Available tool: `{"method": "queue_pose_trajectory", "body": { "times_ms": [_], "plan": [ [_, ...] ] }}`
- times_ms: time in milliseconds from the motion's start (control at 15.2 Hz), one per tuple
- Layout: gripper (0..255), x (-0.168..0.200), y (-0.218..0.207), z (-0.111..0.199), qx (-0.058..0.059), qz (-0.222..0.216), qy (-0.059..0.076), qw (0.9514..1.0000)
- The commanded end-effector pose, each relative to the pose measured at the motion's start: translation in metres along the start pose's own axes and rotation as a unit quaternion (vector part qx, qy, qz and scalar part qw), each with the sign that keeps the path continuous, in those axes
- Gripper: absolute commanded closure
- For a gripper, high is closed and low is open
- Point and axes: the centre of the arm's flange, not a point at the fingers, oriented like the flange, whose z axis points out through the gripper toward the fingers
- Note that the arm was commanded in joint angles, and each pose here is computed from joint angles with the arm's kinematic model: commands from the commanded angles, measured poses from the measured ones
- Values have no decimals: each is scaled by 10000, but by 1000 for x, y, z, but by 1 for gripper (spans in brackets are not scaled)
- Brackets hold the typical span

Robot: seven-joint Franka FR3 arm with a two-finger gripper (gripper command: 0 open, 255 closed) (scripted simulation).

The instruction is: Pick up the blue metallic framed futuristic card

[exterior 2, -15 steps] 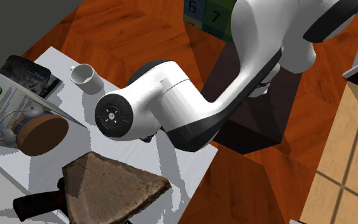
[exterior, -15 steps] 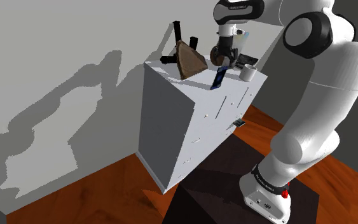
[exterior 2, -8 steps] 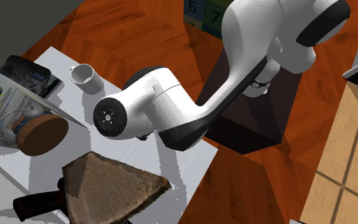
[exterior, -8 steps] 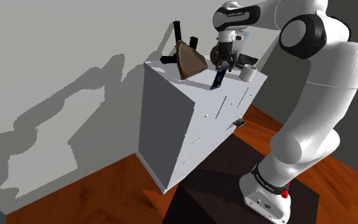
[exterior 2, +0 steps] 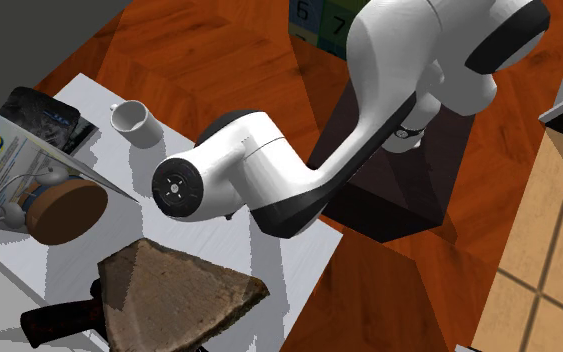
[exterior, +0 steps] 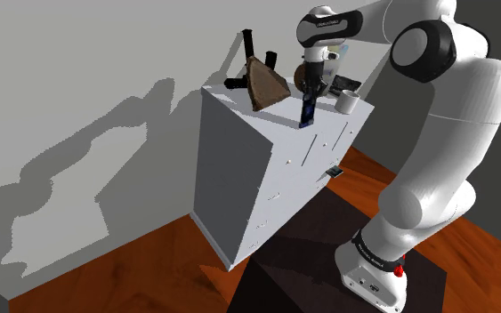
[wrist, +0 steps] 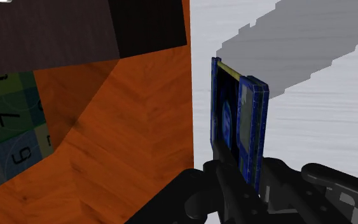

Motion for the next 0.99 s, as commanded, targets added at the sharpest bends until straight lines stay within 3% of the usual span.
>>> {"method": "queue_pose_trajectory", "body": {
  "times_ms": [0, 264, 924],
  "plan": [
    [255, 0, 0, 2, -21, 1, -7, 10000],
    [255, 0, 0, 2, -22, 1, -7, 10000],
    [255, 3, 16, -49, -22, 1, -7, 10000]
  ]
}}
